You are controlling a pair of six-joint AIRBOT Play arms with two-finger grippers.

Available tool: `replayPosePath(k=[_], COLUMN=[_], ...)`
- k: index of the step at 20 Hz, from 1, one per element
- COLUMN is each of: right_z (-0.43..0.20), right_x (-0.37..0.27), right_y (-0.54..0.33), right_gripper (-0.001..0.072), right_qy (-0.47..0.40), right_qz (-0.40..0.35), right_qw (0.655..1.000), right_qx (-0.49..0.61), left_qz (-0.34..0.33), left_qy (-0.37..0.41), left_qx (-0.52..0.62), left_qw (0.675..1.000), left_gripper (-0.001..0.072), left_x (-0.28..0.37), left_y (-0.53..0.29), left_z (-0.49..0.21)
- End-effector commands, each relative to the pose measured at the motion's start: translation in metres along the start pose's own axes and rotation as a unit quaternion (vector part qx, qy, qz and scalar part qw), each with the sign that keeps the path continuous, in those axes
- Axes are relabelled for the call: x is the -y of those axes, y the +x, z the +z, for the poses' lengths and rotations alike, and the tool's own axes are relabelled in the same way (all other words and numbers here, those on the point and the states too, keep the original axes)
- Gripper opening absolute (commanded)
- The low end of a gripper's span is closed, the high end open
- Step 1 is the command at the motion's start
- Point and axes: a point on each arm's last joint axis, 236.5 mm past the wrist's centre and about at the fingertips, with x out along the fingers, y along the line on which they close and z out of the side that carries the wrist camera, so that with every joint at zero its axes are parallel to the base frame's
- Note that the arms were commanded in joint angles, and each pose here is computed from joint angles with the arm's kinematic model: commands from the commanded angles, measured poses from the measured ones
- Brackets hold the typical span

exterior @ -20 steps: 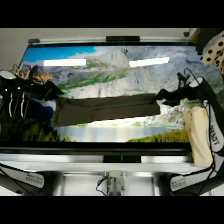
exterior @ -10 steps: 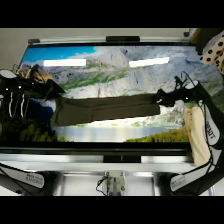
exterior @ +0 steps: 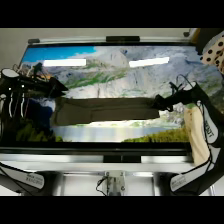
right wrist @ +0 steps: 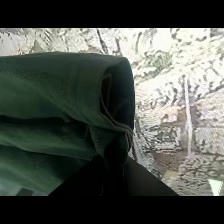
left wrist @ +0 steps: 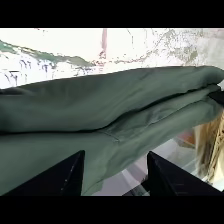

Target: Fold the shirts.

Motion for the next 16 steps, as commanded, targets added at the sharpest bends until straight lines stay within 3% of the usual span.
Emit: replayPosePath(k=[1,3,4,5,6,12,16], right_z=[0.008,0.015,0.014,0.012,0.008,-0.037,-0.08], right_x=[-0.021,-0.04,-0.052,-0.063,-0.074,-0.142,-0.184], right_y=[-0.009,-0.028,-0.041,-0.054,-0.068,-0.17,-0.228], right_gripper=[0.0071,0.0071,0.0071,0.0071,0.0071,0.0071,0.0071], right_qy=[-0.036,-0.051,-0.057,-0.067,-0.079,-0.14,-0.162], right_qz=[0.032,0.051,0.061,0.069,0.074,0.09,0.117], right_qw=[0.999,0.996,0.995,0.993,0.991,0.973,0.956], right_qx=[0.025,0.054,0.062,0.071,0.08,0.158,0.213], left_qz=[-0.008,-0.01,-0.012,-0.013,-0.014,-0.023,-0.091], left_qy=[0.016,0.028,0.036,0.044,0.053,0.115,0.076], left_qx=[-0.016,-0.031,-0.041,-0.053,-0.062,-0.106,-0.072], left_qw=[1.0,0.999,0.998,0.998,0.997,0.988,0.99], left_gripper=[0.0466,0.0456,0.03,0.0081,0.0037,0.0036,0.0035], left_x=[0.017,0.028,0.035,0.043,0.051,0.117,0.177], left_y=[0.015,0.027,0.035,0.045,0.058,0.181,0.241], left_z=[-0.008,-0.015,-0.02,-0.027,-0.033,-0.098,-0.119])
